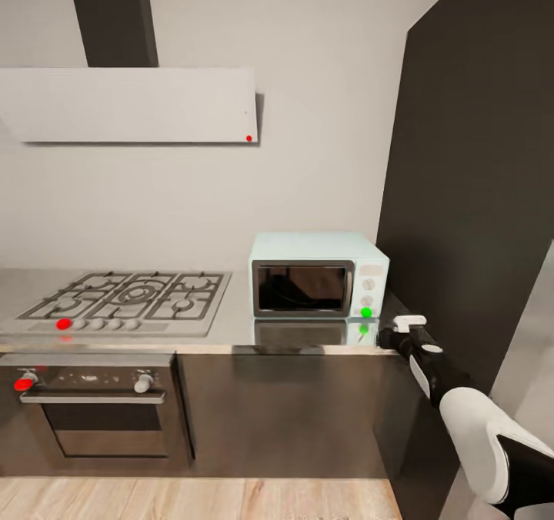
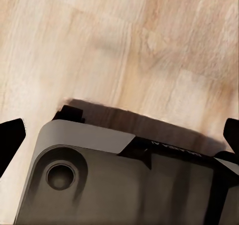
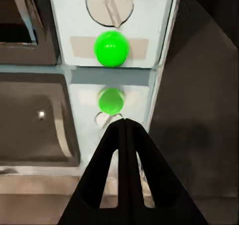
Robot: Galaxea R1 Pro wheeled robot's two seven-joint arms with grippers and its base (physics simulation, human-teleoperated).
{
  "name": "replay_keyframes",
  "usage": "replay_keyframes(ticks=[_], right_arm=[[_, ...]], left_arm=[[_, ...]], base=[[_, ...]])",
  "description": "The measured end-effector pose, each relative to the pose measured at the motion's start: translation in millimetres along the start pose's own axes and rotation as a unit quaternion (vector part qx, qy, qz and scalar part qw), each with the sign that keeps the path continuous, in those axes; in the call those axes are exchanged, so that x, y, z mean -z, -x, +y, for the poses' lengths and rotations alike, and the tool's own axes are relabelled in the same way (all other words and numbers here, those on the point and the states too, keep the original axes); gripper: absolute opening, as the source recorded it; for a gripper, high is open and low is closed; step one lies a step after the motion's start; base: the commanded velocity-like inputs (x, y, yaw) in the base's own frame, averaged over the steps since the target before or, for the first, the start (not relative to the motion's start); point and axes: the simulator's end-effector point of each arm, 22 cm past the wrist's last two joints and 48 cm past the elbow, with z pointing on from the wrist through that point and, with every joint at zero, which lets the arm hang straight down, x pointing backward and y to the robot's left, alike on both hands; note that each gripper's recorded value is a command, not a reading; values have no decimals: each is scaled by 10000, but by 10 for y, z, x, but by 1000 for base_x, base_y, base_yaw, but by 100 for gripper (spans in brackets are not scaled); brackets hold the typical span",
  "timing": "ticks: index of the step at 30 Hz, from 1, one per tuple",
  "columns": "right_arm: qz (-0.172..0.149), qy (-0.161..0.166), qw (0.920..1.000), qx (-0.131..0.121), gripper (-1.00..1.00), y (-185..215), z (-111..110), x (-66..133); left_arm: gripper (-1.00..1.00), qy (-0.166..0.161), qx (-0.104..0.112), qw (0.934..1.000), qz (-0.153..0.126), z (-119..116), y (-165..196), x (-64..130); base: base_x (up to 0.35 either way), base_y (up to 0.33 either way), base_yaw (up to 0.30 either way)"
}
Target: In the kitchen, take the popcorn bag from the countertop, put it into the microwave, and heat it until the popcorn is cooked so the cooked popcorn ends up inside the bag.
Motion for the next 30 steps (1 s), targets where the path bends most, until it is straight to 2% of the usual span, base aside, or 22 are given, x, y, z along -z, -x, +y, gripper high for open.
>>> replay_keyframes(ticks=[2, 4, 9, 12, 13, 14, 15, 16, 17, 19, 21, 23, 25, 26, 27, 30], right_arm=[[-134, -157, 9998, -44, -100, 361, -133, 48], [-176, -103, 9998, -80, -100, 540, -137, 88], [192, 166, 9995, -183, -100, 404, -18, 97], [529, 197, 9982, -206, -100, -4, 1, 120], [704, 210, 9971, -220, -100, -239, 15, 144], [1077, 264, 9935, -263, -100, -707, 77, 198], [1776, 414, 9826, -359, -100, -1531, 245, 326], [2496, 744, 9643, -487, -100, -2349, 601, 566], [2651, 840, 9593, -484, -100, -2633, 739, 684], [2871, 777, 9538, -423, -100, -3020, 767, 878], [3481, 728, 9337, -413, -100, -3889, 786, 1449], [3812, 706, 9209, -413, -100, -4369, 788, 1845], [4082, 653, 9098, -379, -100, -4868, 770, 2325], [4295, 616, 9002, -377, -100, -5166, 764, 2661], [4430, 610, 8936, -376, -100, -5326, 774, 2857], [4617, 596, 8842, -388, -100, -5526, 783, 3126]], left_arm=[[100, 0, 0, 10000, 2, 0, -1, 0], [100, 0, 0, 10000, 3, 0, -1, 0], [100, -1, -1, 10000, 4, 0, -1, 0], [100, -1, -1, 10000, 1, 0, -1, 1], [100, -1, -1, 10000, 2, 0, -1, 1], [100, -1, -2, 10000, 0, 0, -1, 2], [100, 3, -2, 10000, -4, 7, 2, 3], [100, 5, 0, 10000, -2, 10, 3, 2], [100, 6, 3, 10000, -4, 11, 3, 2], [100, 6, 5, 10000, -3, 11, 3, 3], [100, 6, 6, 10000, -3, 11, 3, 3], [100, 6, 6, 10000, -3, 11, 3, 3], [100, 6, 2, 10000, -3, 12, 2, 3], [100, 7, 4, 10000, -2, 13, 1, 3], [100, 7, 4, 10000, -2, 13, 1, 3], [100, 6, 6, 10000, -3, 12, 2, 3]], base=[[-322, 0, 0], [-306, 0, 0], [-292, 0, 0], [-156, 0, 0], [-26, 0, 0], [-4, 0, 0], [-1, 0, 0], [0, 0, 0], [0, 0, 0], [0, 0, 0], [0, 0, 0], [0, 0, 0], [0, 0, 0], [0, 0, 0], [0, 0, 0], [0, 0, 0]])
